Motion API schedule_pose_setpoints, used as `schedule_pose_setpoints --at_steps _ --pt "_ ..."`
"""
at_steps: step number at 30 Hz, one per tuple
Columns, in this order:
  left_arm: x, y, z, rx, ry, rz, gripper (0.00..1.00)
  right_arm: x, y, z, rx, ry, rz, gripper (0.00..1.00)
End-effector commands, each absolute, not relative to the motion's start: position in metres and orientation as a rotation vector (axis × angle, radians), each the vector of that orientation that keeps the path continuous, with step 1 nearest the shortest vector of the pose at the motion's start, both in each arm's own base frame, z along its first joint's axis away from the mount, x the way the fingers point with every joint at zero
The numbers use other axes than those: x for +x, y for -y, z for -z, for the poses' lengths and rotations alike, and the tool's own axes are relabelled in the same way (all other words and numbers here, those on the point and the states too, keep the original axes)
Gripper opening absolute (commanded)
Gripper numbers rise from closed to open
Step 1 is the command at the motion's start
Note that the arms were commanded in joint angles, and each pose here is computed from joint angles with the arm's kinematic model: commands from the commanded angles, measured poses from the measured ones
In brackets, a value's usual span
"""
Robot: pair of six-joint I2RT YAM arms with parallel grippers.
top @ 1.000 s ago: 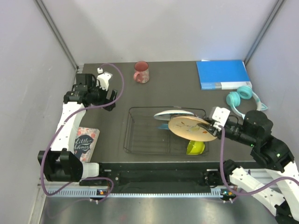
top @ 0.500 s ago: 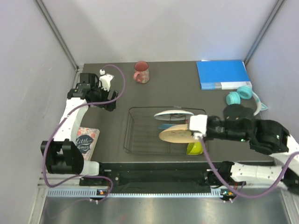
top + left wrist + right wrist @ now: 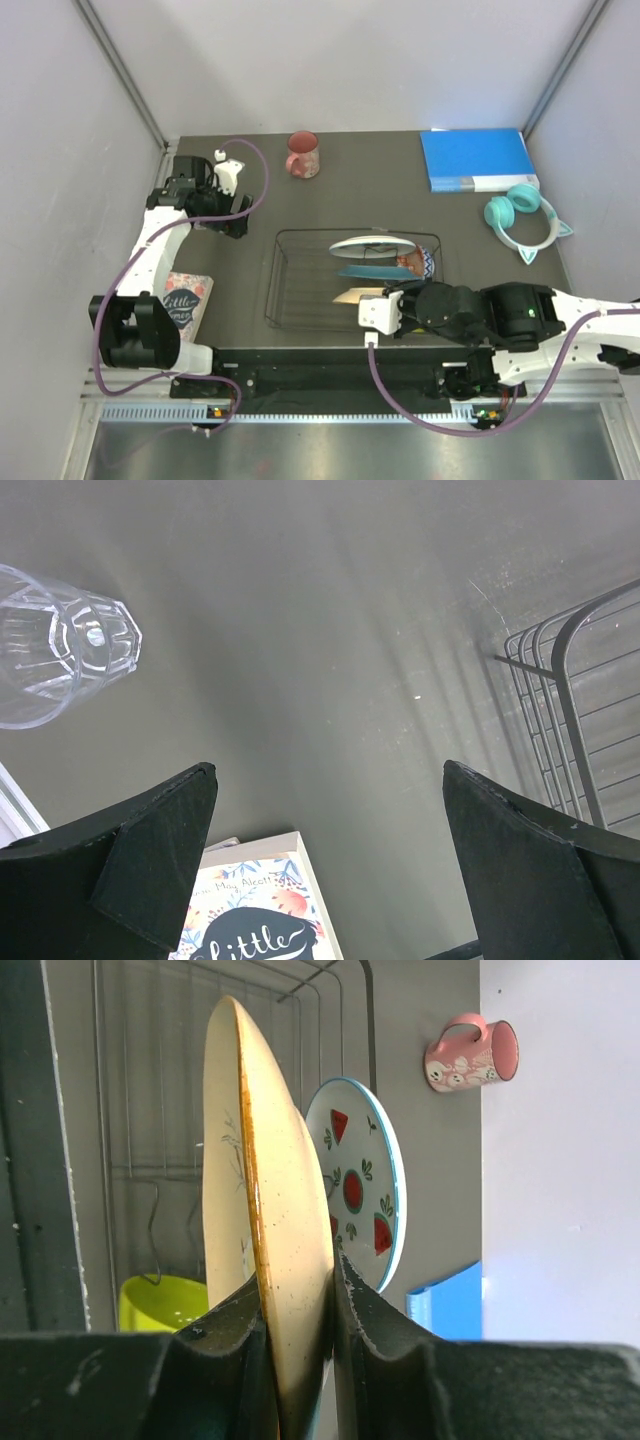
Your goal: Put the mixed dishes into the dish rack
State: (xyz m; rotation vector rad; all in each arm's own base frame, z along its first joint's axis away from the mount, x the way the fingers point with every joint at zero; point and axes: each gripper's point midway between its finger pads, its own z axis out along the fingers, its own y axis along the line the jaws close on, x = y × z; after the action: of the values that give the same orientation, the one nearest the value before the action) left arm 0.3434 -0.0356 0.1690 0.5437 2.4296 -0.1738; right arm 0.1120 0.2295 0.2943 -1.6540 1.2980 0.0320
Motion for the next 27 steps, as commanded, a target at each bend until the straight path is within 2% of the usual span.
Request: schedule_pose_setpoints --at_steps 1,17,27 --pt "0.348 0.033 -0.182 0.546 -2.382 0.150 0.99 0.125 -0.238 -0.327 -1.421 -1.222 -0.014 0.00" --pt "0.349 0.033 -0.176 0.544 -2.374 0.147 0.99 0.125 -0.251 -0.305 -1.498 -1.154 0.056 0.00" --pt "0.348 0.036 -0.173 0.533 -2.363 0.170 0.99 0.121 -0.265 -0.266 -1.612 -1.131 0.080 0.00"
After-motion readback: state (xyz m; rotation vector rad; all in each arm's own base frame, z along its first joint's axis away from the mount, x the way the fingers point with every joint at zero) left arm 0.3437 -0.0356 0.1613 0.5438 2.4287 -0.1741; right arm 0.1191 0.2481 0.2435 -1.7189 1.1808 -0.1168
